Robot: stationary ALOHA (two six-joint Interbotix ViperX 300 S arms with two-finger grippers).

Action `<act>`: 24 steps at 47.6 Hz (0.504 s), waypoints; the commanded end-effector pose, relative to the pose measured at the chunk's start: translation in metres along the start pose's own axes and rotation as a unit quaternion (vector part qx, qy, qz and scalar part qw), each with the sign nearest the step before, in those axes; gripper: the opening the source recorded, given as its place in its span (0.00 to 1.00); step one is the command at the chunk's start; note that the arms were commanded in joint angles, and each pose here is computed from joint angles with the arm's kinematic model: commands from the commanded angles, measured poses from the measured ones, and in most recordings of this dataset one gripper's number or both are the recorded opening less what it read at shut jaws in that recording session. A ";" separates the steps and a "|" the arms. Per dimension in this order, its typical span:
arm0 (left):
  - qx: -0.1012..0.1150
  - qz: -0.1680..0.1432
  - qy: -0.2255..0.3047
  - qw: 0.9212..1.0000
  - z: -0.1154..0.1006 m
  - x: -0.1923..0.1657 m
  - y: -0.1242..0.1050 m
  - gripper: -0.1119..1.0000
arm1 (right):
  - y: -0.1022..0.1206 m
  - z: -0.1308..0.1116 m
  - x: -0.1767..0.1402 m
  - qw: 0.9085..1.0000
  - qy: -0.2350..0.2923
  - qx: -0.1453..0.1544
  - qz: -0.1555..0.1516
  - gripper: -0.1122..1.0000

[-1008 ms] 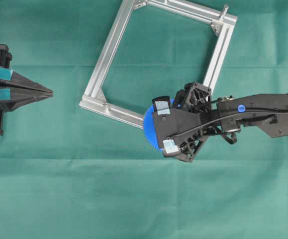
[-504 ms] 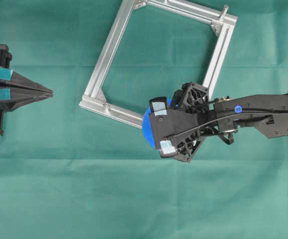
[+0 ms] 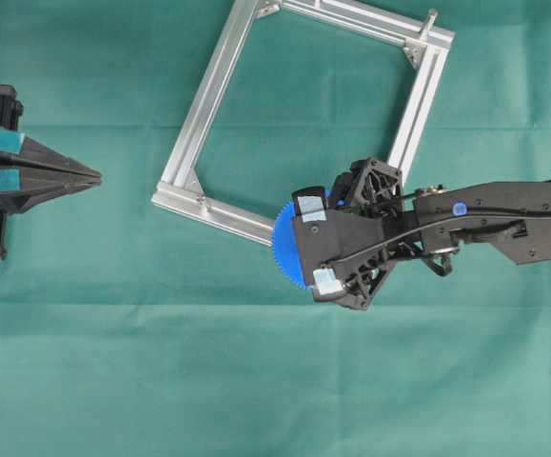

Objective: Find the location of the shaft and insert the gear.
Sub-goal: 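Push the blue gear onto the shaft with the right gripper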

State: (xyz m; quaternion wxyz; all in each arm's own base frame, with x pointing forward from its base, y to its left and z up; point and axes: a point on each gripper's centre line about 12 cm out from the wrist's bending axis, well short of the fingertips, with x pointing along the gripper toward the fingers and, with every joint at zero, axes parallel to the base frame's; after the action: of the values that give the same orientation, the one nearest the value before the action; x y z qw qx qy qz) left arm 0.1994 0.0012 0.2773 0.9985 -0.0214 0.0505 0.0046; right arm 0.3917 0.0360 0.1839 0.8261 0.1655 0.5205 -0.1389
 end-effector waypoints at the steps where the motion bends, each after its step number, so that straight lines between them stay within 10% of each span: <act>1: -0.001 -0.001 -0.014 1.000 0.011 0.002 -0.001 0.11 | 0.005 0.002 -0.009 1.000 -0.011 -0.002 0.011 0.72; 24: -0.001 -0.001 -0.013 1.000 0.011 0.002 -0.001 0.11 | 0.004 -0.003 0.004 1.000 -0.016 -0.004 0.018 0.72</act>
State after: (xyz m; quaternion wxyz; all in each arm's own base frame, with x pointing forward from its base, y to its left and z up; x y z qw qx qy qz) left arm 0.1994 0.0012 0.2775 0.9985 -0.0222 0.0498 0.0047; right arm 0.3902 0.0360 0.1737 0.8312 0.1657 0.5141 -0.1317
